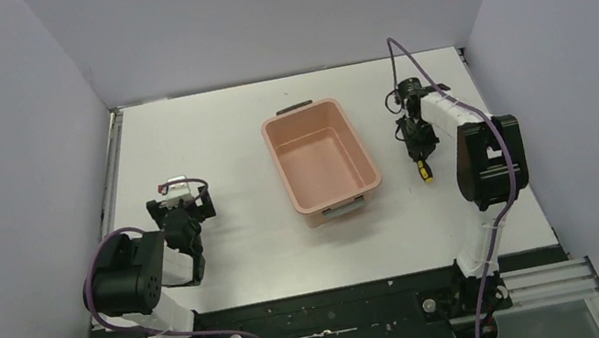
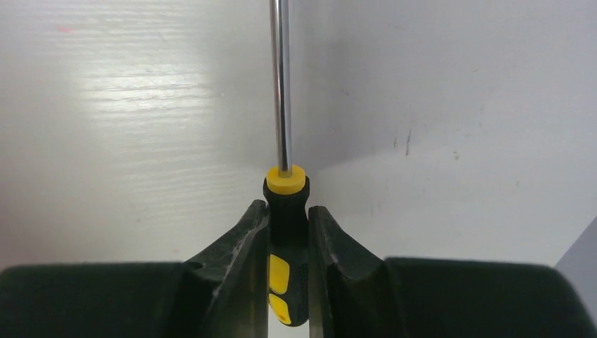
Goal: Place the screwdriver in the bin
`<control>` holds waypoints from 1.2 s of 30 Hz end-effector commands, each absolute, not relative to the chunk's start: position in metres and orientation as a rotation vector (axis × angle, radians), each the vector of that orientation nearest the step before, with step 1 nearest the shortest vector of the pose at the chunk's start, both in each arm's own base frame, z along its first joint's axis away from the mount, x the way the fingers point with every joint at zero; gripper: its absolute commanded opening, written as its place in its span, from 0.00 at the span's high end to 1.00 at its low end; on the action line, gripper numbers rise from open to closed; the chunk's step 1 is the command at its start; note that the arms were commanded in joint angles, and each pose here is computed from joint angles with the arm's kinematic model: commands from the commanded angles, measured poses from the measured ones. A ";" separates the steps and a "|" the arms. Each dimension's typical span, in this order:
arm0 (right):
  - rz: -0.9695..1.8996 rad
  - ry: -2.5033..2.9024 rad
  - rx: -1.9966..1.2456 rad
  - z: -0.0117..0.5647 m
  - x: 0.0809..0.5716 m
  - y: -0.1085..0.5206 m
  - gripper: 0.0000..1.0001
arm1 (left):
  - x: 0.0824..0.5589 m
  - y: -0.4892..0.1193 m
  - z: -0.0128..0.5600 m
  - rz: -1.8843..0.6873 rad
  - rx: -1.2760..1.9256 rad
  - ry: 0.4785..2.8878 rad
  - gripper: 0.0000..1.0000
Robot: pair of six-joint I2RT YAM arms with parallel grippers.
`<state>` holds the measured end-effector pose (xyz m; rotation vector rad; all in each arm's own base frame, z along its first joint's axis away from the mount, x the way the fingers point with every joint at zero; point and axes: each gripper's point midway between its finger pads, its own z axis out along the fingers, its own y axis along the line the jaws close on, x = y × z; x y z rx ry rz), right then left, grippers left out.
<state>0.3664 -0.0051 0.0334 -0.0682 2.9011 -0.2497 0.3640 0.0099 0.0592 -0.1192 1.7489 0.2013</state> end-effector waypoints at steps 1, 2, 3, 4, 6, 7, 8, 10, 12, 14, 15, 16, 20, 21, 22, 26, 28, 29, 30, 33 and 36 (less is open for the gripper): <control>-0.166 2.823 -0.028 0.113 0.386 0.005 1.00 | 0.375 0.009 0.076 0.181 -0.126 1.692 0.03; -0.145 2.819 -0.007 0.128 0.386 0.008 1.00 | 0.375 0.009 0.075 0.180 -0.125 1.694 0.03; -0.127 2.812 0.018 0.143 0.387 0.011 1.00 | 0.375 0.008 0.075 0.178 -0.125 1.694 0.03; -0.118 2.808 0.047 0.156 0.386 0.012 1.00 | 0.375 0.008 0.076 0.178 -0.126 1.693 0.03; -0.097 2.757 0.113 0.186 0.390 0.017 1.00 | 0.375 0.008 0.075 0.178 -0.125 1.694 0.03; -0.074 2.722 0.144 0.200 0.393 0.023 1.00 | 0.375 0.008 0.075 0.179 -0.124 1.696 0.03; -0.040 2.686 0.164 0.214 0.397 0.033 1.00 | 0.375 0.008 0.075 0.178 -0.123 1.695 0.03; 0.068 2.626 0.156 0.237 0.401 0.063 1.00 | 0.375 0.009 0.076 0.178 -0.126 1.694 0.03; 0.155 2.568 0.099 0.255 0.405 0.102 1.00 | 0.375 0.008 0.076 0.177 -0.125 1.694 0.03; 0.262 2.519 0.036 0.268 0.407 0.148 1.00 | 0.375 0.008 0.076 0.177 -0.124 1.694 0.03; 0.316 2.494 -0.012 0.273 0.405 0.174 1.00 | 0.375 0.008 0.075 0.178 -0.123 1.695 0.03; 0.356 2.479 -0.053 0.275 0.403 0.196 1.00 | 0.375 0.008 0.076 0.176 -0.124 1.694 0.03; 0.411 2.479 -0.188 0.264 0.387 0.261 1.00 | 0.375 0.008 0.075 0.177 -0.123 1.695 0.03; 0.397 2.492 -0.200 0.258 0.384 0.267 1.00 | 0.375 0.008 0.075 0.177 -0.123 1.695 0.03; 0.379 2.508 -0.221 0.249 0.379 0.274 1.00 | 0.375 0.008 0.076 0.176 -0.123 1.695 0.03; 0.345 2.592 -0.265 0.201 0.361 0.289 1.00 | 0.375 0.008 0.075 0.175 -0.123 1.695 0.03; 0.325 2.640 -0.278 0.173 0.351 0.291 1.00 | 0.376 0.008 0.076 0.175 -0.123 1.695 0.03; 0.312 2.663 -0.276 0.159 0.348 0.290 1.00 | 0.376 0.008 0.075 0.175 -0.122 1.696 0.03; 0.302 2.684 -0.276 0.146 0.344 0.290 1.00 | 0.375 0.008 0.075 0.175 -0.123 1.696 0.03; 0.247 2.720 -0.253 0.110 0.342 0.283 1.00 | 0.376 0.008 0.075 0.174 -0.123 1.695 0.03; 0.162 2.732 -0.228 0.078 0.346 0.274 1.00 | 0.376 0.008 0.075 0.175 -0.123 1.695 0.03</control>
